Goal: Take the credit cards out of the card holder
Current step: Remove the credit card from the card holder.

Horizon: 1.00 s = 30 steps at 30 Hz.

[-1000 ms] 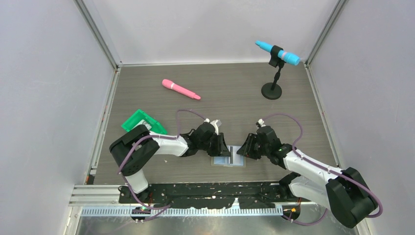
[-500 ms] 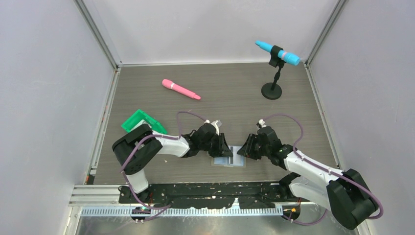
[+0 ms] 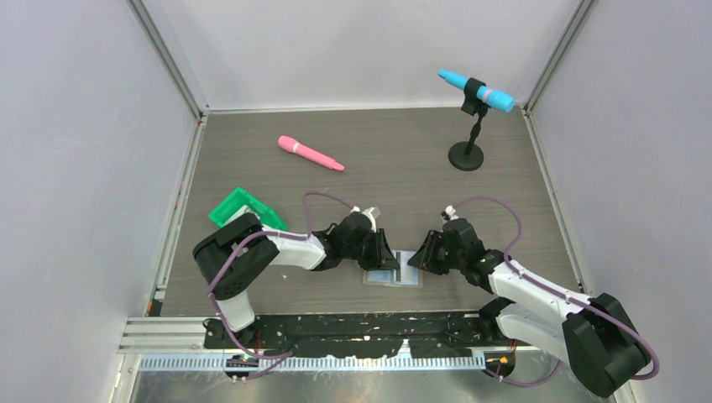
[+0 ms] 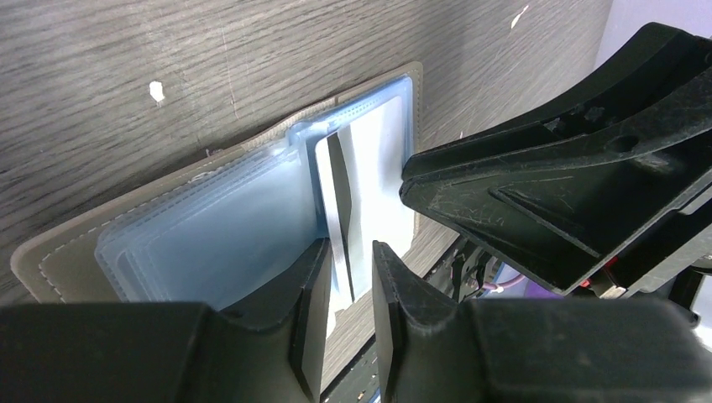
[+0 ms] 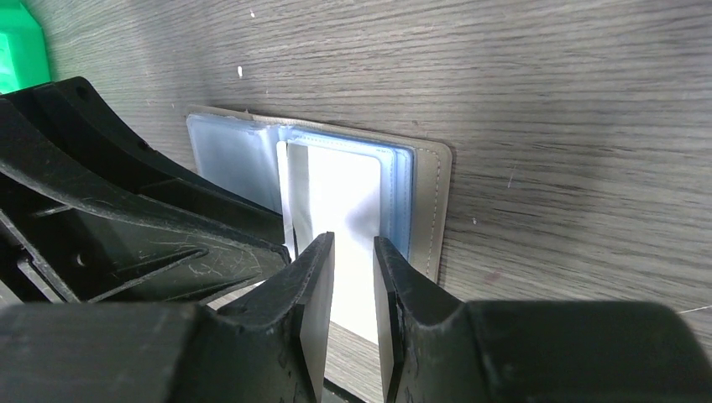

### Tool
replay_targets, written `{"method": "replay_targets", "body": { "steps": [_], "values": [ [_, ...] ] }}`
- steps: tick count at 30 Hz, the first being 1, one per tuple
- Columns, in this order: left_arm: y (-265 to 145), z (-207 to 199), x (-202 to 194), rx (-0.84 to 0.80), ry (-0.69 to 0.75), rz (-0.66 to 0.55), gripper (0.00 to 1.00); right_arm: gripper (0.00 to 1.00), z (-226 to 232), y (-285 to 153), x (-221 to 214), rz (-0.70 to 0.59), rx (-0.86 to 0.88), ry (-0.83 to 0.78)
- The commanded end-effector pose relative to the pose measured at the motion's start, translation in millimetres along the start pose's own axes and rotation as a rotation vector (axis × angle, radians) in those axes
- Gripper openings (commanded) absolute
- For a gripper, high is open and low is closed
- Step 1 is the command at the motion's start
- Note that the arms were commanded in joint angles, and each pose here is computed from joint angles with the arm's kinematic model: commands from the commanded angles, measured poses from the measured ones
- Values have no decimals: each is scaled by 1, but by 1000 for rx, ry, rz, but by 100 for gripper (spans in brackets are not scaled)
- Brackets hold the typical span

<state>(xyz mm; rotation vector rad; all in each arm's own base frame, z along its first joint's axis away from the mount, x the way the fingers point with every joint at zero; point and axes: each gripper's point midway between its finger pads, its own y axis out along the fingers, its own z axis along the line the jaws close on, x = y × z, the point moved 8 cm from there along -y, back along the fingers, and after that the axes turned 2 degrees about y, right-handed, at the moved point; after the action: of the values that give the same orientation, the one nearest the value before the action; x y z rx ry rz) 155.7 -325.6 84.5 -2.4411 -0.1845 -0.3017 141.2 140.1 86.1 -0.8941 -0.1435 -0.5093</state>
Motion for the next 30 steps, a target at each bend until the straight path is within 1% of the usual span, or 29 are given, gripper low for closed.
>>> {"method": "replay_targets", "body": {
  "steps": [1,7,13,15,20,21,30],
  "values": [
    [-1,-11,0,-49,-5,-9,25,31,-17,0,-11,28,-76,11],
    [-6,-18,1,-85,-12,-16,20,31,-17,-1,-11,26,-74,15],
    [-5,-20,0,-115,-27,-11,18,31,-17,-1,-11,24,-74,18],
    [-5,-21,0,-128,-28,-13,14,31,-18,-1,-12,24,-72,20],
    [-7,-22,1,-131,-27,-19,1,31,-19,-1,-13,23,-72,26],
    [-7,-21,0,-129,-27,-21,0,31,-19,-2,-13,22,-72,26],
    [-16,-12,-1,-84,-17,-53,0,31,-19,-1,-12,8,-87,34]
  ]
}}
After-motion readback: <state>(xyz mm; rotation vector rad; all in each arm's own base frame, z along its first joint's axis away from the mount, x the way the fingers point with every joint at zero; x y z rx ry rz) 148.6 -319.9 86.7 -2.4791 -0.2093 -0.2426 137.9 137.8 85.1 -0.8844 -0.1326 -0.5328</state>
